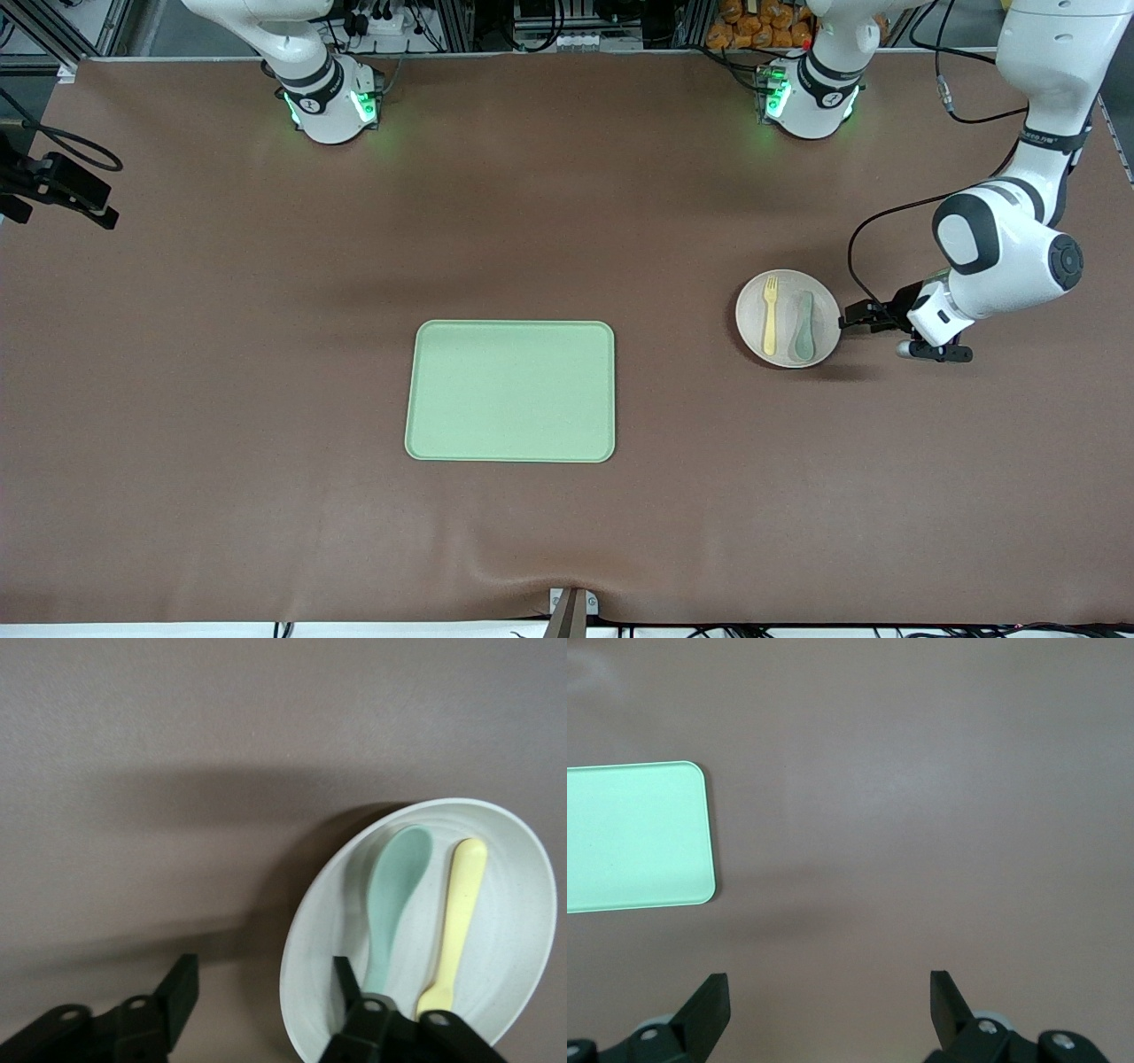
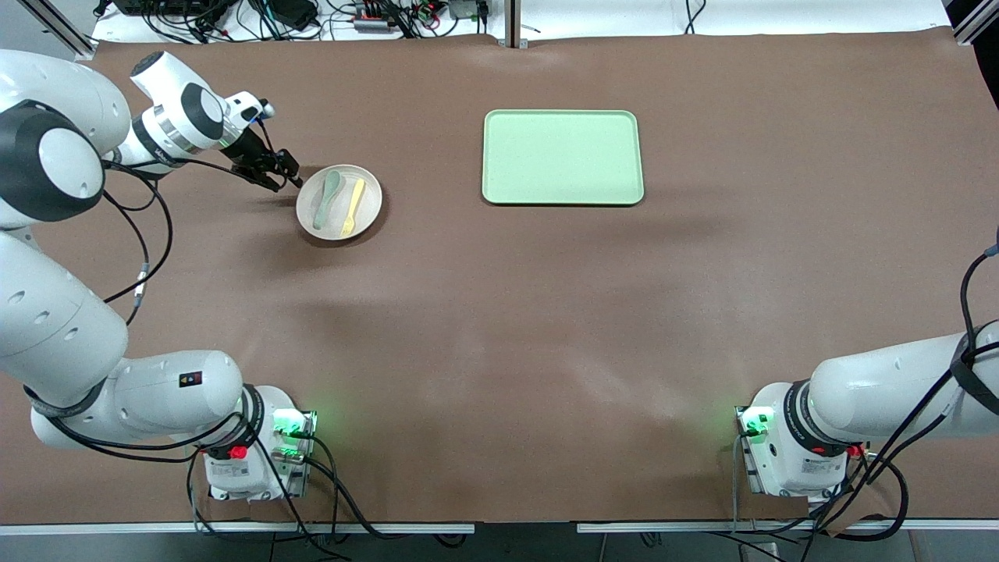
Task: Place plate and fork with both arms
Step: 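Close the left gripper on the white plate's rim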
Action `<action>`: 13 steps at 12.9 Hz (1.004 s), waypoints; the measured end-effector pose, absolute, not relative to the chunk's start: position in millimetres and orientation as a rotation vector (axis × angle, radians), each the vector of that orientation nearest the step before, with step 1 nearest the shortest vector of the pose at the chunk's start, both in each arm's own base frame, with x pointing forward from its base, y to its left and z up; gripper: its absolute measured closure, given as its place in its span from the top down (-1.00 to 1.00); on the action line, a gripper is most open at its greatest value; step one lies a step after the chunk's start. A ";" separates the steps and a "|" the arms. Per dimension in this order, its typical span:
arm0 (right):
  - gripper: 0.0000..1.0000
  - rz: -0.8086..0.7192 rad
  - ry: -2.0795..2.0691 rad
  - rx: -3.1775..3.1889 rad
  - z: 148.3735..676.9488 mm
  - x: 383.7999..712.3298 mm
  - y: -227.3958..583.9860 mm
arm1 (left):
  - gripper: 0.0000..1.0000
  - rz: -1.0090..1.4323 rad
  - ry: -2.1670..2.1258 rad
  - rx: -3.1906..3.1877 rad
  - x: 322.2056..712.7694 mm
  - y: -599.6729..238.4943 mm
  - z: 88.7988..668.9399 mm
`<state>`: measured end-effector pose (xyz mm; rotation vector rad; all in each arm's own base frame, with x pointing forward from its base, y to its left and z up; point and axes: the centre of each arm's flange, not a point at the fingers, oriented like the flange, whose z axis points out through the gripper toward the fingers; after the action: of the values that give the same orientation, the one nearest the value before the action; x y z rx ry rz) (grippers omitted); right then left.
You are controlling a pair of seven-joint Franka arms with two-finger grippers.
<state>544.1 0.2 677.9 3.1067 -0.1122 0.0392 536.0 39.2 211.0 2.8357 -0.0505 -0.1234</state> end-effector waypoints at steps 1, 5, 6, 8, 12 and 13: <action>1.00 0.039 -0.112 3.107 677.9 544.1 0.2 | 0.30 -0.133 -0.050 2.834 535.2 38.7 207.1; 1.00 0.039 -0.112 3.107 677.9 544.1 0.2 | 0.09 -0.145 -0.066 2.829 534.7 27.7 192.6; 1.00 0.039 -0.112 3.107 677.9 544.1 0.2 | -0.02 -0.146 -0.072 2.828 534.8 24.5 190.1; 1.00 0.039 -0.112 3.107 677.9 544.1 0.1 | -0.15 -0.151 -0.080 2.825 534.4 20.1 186.2; 1.00 0.039 -0.113 3.107 677.9 544.1 0.1 | -0.39 -0.157 -0.095 2.820 534.2 13.2 184.1; 1.00 0.039 -0.113 3.107 677.9 544.1 0.1 | -0.52 -0.159 -0.095 2.820 534.1 13.2 183.0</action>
<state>544.1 0.1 677.9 3.1067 -0.1126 0.0391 534.1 13.2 183.0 2.8197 -0.0947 -0.1587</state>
